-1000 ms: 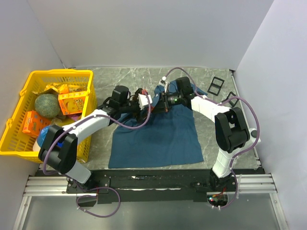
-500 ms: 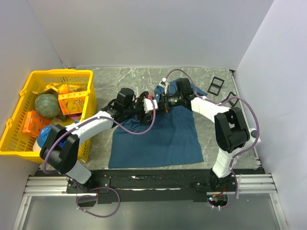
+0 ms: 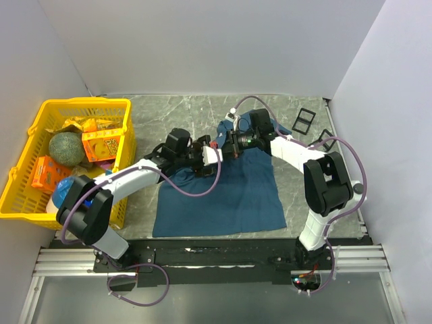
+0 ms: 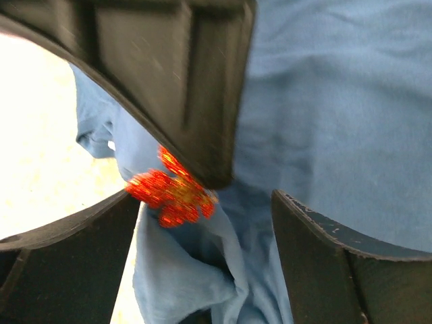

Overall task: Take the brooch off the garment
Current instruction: Remove the brooch from the clothes.

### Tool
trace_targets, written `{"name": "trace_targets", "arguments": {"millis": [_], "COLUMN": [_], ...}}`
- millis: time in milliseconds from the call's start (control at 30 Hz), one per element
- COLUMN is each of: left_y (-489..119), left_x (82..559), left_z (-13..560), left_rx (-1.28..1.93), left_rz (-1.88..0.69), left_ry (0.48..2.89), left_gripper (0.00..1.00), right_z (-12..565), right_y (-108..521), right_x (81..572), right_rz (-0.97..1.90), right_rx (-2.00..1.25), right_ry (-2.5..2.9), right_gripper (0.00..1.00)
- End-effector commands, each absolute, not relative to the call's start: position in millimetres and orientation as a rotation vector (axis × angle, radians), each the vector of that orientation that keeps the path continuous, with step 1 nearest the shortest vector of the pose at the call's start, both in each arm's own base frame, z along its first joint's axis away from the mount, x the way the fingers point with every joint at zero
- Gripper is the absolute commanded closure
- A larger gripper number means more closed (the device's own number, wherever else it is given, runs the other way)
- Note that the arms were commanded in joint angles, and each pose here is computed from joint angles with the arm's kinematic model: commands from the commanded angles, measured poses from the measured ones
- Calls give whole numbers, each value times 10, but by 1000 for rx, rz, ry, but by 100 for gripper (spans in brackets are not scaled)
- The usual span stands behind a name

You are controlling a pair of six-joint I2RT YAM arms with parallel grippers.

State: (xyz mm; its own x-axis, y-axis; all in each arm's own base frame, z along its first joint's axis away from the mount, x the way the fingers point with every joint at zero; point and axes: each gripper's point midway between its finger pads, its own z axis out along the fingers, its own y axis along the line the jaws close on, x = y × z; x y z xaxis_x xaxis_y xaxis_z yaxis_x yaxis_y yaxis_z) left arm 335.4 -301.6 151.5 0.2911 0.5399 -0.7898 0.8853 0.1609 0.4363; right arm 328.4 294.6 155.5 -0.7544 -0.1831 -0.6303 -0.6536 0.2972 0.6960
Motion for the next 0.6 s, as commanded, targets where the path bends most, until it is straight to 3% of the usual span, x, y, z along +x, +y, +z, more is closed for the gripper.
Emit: {"name": "trace_targets", "arguments": {"millis": [0,333,567], "left_y": [-3018,-3108,-3158], "left_x": [3339,3378,3389], "left_z": [1601,1729,1687], "left_rx": [1529,1490,1492], "left_rz": [-368,-370,-351], "left_ry": [1307,1304,1319], "left_gripper": [18,19,40], "right_z": [1932,1908,1955], "right_y": [2944,2950,2951], "right_x": [3223,3207,3176], "right_rz": [1504,1514,1532], "right_rx": [-798,-799,-800], "right_ry": [2013,2017,2007], "right_gripper": [100,100,100]}}
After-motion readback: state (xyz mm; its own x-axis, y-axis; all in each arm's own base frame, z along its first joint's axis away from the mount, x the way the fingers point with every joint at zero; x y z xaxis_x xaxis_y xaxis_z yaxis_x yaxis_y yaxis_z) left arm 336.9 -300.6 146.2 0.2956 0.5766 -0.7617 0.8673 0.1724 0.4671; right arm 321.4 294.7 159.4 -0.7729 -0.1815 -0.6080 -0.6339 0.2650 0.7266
